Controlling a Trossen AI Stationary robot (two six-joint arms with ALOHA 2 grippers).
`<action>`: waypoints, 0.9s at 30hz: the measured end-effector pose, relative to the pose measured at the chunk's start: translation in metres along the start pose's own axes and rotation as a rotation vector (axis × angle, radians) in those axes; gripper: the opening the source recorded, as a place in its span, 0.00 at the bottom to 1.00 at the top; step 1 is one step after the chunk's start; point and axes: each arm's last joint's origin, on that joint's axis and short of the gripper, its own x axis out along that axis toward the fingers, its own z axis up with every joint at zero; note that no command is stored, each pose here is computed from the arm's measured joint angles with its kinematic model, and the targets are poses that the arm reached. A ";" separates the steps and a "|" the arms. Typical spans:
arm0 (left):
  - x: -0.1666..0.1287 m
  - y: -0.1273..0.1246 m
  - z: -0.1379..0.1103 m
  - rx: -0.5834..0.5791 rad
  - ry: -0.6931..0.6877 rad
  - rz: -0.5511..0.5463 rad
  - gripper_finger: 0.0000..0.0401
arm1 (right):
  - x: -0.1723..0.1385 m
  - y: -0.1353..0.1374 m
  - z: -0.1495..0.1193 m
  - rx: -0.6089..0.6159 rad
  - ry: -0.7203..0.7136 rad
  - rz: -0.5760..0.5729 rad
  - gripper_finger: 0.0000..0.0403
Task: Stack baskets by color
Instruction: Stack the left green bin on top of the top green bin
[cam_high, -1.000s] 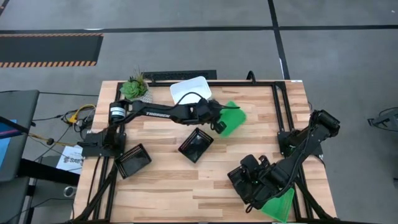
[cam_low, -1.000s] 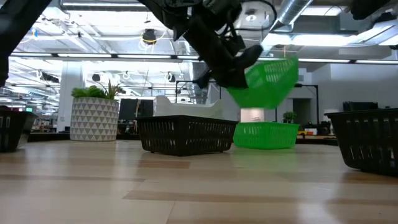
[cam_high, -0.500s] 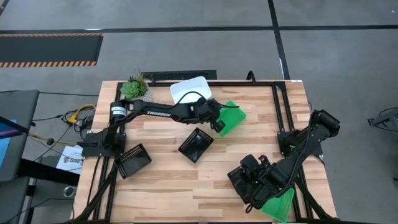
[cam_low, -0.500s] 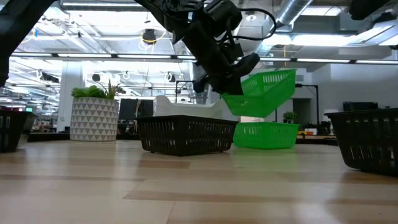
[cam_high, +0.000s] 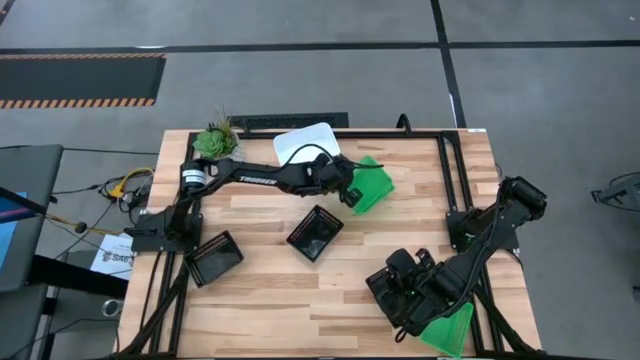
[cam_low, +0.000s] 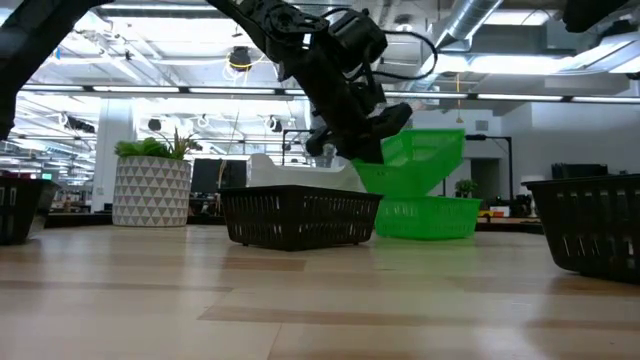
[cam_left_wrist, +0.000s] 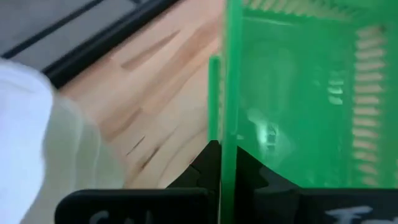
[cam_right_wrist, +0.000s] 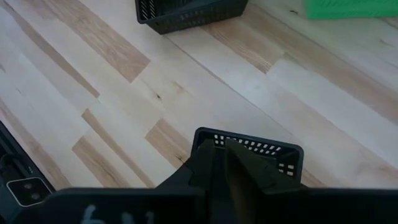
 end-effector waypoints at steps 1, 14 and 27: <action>0.002 -0.001 0.001 -0.005 -0.012 -0.005 0.00 | 0.000 0.000 0.000 -0.001 0.000 0.000 0.16; 0.008 -0.001 -0.010 0.003 0.080 -0.063 0.00 | 0.001 -0.001 0.002 -0.014 -0.001 -0.017 0.16; -0.002 0.000 -0.008 0.007 0.214 -0.093 0.00 | 0.001 0.000 0.002 -0.003 -0.001 -0.002 0.16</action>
